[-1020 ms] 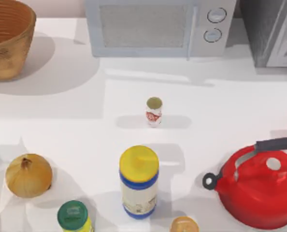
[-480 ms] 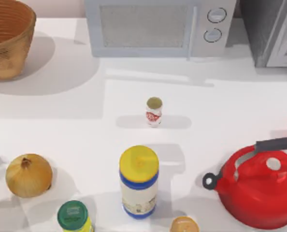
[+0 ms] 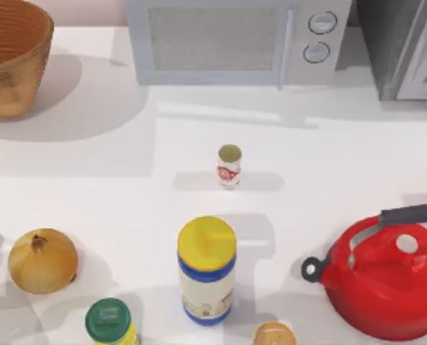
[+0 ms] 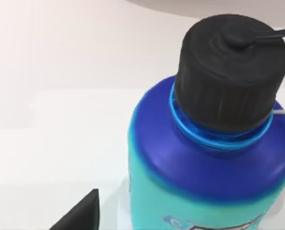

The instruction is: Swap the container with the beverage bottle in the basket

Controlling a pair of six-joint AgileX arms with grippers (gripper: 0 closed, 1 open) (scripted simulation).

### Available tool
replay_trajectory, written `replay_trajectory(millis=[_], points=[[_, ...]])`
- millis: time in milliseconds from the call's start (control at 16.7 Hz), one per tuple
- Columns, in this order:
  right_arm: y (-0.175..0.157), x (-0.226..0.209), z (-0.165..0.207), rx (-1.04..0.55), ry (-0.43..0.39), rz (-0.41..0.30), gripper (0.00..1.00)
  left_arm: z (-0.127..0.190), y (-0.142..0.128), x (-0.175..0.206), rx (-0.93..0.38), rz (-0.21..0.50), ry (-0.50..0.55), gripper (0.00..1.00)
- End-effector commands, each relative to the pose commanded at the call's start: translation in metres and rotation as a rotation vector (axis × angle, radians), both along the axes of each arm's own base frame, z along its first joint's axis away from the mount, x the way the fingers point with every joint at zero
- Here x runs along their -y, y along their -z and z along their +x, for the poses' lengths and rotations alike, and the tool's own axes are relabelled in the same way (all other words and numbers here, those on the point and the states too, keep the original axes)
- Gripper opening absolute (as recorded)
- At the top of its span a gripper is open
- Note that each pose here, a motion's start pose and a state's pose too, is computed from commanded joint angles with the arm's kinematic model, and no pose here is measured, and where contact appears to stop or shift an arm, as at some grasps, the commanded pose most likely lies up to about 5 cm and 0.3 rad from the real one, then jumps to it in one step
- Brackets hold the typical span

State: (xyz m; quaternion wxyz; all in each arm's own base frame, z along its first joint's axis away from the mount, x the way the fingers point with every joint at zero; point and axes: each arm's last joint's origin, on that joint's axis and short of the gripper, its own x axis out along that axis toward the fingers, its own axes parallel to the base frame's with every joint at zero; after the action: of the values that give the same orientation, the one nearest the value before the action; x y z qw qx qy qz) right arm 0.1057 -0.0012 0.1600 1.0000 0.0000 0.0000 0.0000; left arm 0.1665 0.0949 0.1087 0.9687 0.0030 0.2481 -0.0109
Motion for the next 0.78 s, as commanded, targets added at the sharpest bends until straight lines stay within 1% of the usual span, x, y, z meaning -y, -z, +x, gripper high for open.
replay_trajectory(millis=[240,600,780], points=[[0.000,0.000,0.000,0.000,0.000,0.000,1.00,0.009,0.005,-0.001,0.007,0.002,-0.002,1.00],[0.000,0.000,0.000,0.000,0.000,0.000,1.00,0.045,0.024,-0.005,0.004,0.003,0.000,1.00],[0.000,0.000,0.000,0.000,0.000,0.000,1.00,0.053,0.028,0.000,0.002,0.001,-0.003,1.00]])
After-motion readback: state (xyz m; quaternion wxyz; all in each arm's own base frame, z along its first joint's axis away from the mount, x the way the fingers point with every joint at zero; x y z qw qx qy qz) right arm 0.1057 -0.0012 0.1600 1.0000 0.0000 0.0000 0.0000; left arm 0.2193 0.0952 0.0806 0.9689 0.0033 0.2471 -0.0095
